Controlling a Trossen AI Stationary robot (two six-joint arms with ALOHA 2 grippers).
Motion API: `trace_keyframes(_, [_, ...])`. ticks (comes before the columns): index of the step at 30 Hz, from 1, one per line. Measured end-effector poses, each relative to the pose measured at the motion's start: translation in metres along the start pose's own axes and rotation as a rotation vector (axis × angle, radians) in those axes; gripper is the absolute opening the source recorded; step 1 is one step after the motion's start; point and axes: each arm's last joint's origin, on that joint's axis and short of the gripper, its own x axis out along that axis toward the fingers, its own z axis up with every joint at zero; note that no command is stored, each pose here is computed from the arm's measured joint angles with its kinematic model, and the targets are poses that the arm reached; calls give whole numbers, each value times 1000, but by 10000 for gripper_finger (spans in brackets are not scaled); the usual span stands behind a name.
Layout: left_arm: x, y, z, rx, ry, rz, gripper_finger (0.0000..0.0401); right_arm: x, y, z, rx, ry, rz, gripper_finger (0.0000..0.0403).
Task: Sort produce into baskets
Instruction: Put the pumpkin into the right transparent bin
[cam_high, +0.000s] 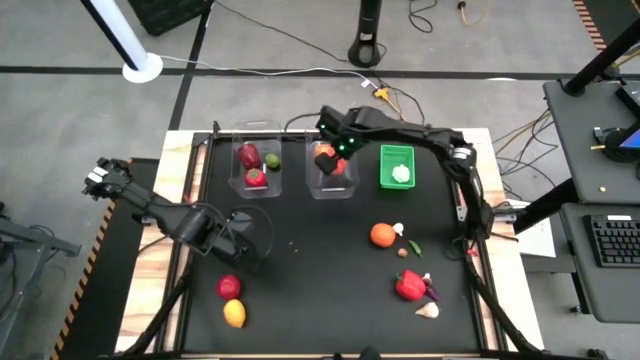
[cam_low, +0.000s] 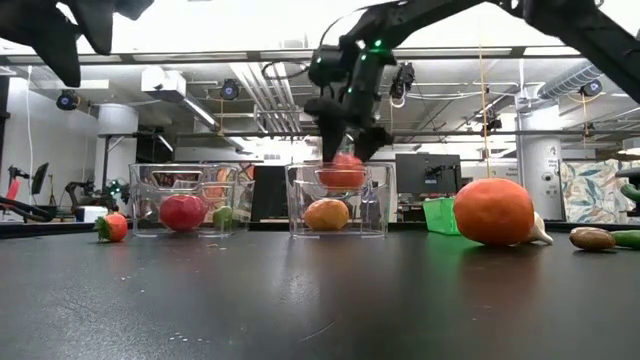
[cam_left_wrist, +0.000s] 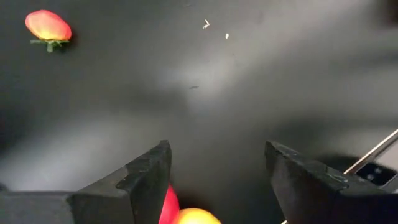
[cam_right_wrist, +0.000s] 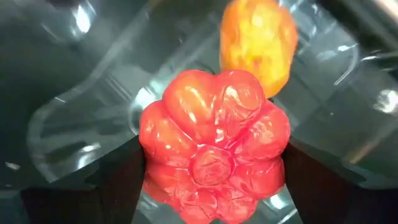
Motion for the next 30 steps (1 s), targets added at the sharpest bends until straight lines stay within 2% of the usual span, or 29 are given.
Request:
trace_keyframes(7, [-2,-2,0,-71,101,-13,239,23,5,-2,-43,56,-12,322])
trace_keyframes(13, [-2,0,-3,-110,181,11,239,25,5,-2,-65,62,-7,351])
trace_keyframes(23, [-3,4,-3,-130,201,52,239,17,5,-2,-69,52,-2,362])
trace_keyframes(30, [-3,4,-3,-101,200,49,239,6,9,2,-82,20,50,363])
